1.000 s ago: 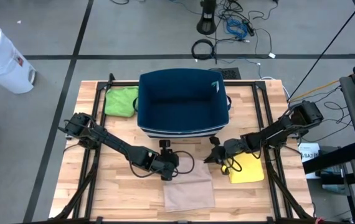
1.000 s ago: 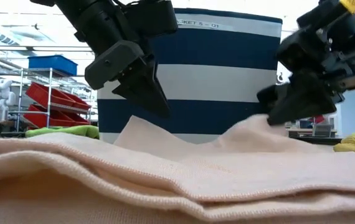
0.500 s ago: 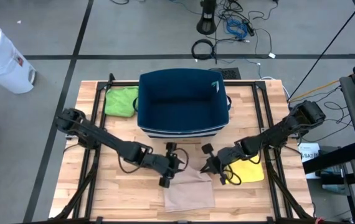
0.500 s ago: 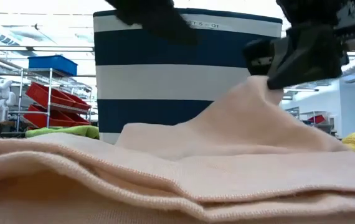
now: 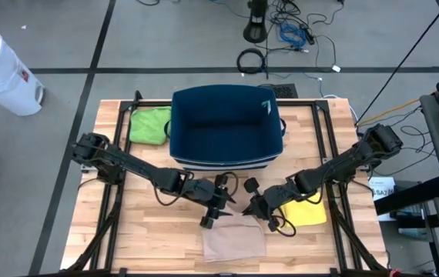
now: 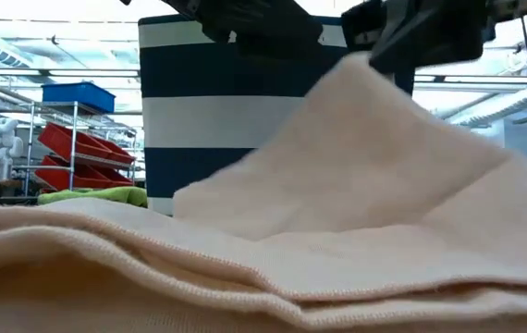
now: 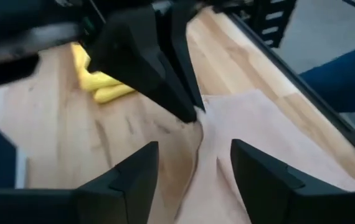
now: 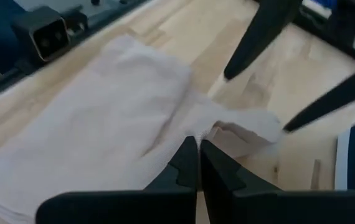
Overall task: Fold towel
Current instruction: Fold the light brown towel
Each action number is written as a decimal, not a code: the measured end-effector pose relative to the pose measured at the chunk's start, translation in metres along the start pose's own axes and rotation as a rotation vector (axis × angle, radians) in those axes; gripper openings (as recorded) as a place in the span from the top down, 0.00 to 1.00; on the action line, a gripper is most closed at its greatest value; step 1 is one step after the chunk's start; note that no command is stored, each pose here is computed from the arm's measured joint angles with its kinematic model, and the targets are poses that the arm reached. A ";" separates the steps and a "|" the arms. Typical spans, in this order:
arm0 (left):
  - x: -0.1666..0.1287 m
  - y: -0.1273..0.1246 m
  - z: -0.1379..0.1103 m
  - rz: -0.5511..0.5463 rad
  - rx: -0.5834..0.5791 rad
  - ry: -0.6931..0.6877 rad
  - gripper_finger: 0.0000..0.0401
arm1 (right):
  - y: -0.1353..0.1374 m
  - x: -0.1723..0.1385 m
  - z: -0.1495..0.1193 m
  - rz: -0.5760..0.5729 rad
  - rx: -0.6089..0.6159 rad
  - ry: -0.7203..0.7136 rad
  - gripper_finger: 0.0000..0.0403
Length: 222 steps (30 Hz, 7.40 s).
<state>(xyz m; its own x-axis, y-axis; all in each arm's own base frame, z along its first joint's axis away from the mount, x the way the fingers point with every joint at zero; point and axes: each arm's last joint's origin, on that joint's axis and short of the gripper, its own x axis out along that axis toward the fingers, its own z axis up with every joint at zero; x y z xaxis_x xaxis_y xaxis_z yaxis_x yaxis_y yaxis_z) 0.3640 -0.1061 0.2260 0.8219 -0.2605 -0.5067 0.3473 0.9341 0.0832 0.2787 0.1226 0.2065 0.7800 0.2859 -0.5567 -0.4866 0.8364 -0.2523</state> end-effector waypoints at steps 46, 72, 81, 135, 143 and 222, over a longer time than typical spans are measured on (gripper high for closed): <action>0.025 0.028 -0.074 -0.375 -0.261 0.425 0.73 | 0.009 -0.025 0.005 0.005 0.078 0.100 1.00; -0.004 0.025 -0.050 -0.296 -0.242 0.410 0.79 | 0.012 -0.027 -0.008 0.024 0.131 0.234 1.00; -0.004 -0.005 -0.045 -0.302 -0.126 0.414 0.91 | 0.014 -0.027 -0.007 0.033 0.127 0.232 1.00; 0.013 -0.127 -0.053 -0.254 0.164 0.345 0.82 | 0.076 0.043 -0.025 0.250 0.213 0.202 0.72; 0.013 -0.127 -0.053 -0.235 0.056 0.359 0.64 | 0.071 0.047 -0.022 0.234 0.219 0.143 0.72; 0.008 -0.173 -0.067 0.012 0.299 0.409 0.74 | 0.078 0.065 -0.041 0.237 0.248 0.223 0.72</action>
<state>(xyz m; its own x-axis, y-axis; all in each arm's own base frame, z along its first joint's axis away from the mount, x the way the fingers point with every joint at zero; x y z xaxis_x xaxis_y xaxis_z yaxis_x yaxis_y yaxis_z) 0.2806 -0.2537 0.1500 0.6033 -0.0767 -0.7938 0.5020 0.8100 0.3032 0.2755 0.1872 0.1181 0.5403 0.3987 -0.7410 -0.5115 0.8548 0.0870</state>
